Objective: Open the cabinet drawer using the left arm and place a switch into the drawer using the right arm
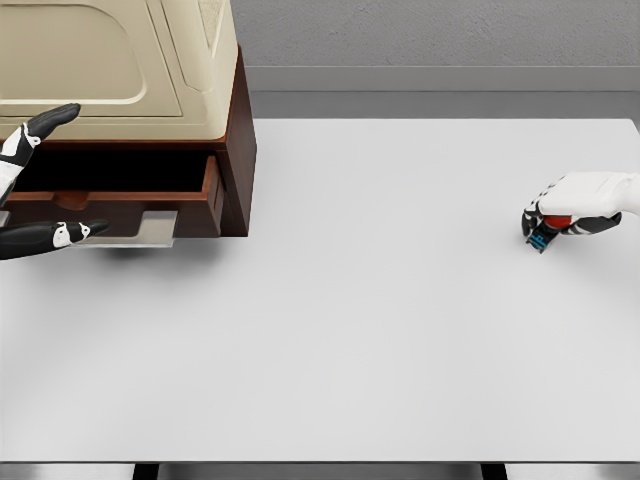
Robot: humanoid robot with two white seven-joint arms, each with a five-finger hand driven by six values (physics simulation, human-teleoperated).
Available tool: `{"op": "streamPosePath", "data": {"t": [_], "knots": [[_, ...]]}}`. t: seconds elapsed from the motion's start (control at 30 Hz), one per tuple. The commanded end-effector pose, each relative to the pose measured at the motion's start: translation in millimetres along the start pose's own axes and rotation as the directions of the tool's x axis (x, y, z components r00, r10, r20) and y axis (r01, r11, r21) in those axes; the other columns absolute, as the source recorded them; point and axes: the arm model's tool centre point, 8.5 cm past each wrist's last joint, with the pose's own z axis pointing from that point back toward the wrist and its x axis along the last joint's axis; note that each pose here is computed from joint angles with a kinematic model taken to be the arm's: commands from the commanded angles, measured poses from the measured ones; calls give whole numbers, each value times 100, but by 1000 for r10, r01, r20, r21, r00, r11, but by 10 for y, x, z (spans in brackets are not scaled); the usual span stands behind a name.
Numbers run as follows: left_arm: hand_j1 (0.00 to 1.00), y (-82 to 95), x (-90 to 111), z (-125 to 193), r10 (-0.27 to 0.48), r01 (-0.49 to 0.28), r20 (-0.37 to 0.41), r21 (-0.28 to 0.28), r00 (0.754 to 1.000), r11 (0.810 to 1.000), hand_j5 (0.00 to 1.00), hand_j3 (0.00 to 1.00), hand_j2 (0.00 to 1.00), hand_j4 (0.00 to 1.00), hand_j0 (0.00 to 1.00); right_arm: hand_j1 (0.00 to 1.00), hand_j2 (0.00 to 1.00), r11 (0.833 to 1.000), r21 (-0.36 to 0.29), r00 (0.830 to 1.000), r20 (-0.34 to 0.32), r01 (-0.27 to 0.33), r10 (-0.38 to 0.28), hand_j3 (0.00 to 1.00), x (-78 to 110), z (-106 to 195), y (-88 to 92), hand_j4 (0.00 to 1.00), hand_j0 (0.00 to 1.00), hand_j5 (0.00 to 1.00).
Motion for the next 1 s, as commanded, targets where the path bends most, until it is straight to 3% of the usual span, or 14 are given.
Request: {"op": "streamPosePath", "data": {"t": [0.0,0.17,0.4,0.5,0.57,0.6,0.63,0.77,0.9,0.97], "knots": [[100,5,1,0,6,-6,1,5,1000,1000,100,100,100,100,100,56,56,1000,-2,1000,0,3,-3,56,-2,8,-2,56,56,56],[100,5,1,0,6,-6,1,5,1000,1000,100,100,100,100,100,47,47,1000,-11,1000,9,9,-9,47,18,-14,-16,47,47,47],[100,5,1,0,6,-6,1,5,1000,1000,100,100,100,100,100,45,45,1000,-25,1000,12,6,-6,45,24,-2,-69,45,45,45],[100,5,1,0,6,-6,1,5,1000,1000,100,100,100,100,100,42,42,998,-52,999,48,-23,26,42,156,-69,-197,42,42,42],[100,5,1,0,6,-6,1,5,1000,1000,100,100,100,100,100,42,42,994,-106,997,55,-39,45,42,203,-45,-370,42,42,42],[100,5,1,0,6,-6,1,5,1000,1000,100,100,100,100,100,37,37,993,-115,997,60,-39,47,37,218,-47,-396,37,37,37],[100,5,1,0,6,-6,1,5,1000,1000,100,100,100,100,100,33,33,991,-131,996,78,-35,45,33,262,-53,-439,33,33,33],[100,10,1,2,5,-5,1,6,1000,1000,100,100,100,100,100,35,35,980,-179,985,129,-87,111,35,496,-47,-641,35,35,35],[100,21,0,12,6,-6,-1,13,1000,1000,100,100,100,100,100,35,35,956,-252,969,155,-149,192,35,721,46,-887,35,35,35],[100,34,-2,22,5,-5,-4,25,1000,1000,100,100,100,100,100,35,35,937,-288,948,188,-198,258,35,949,79,-1008,35,35,35]]}}
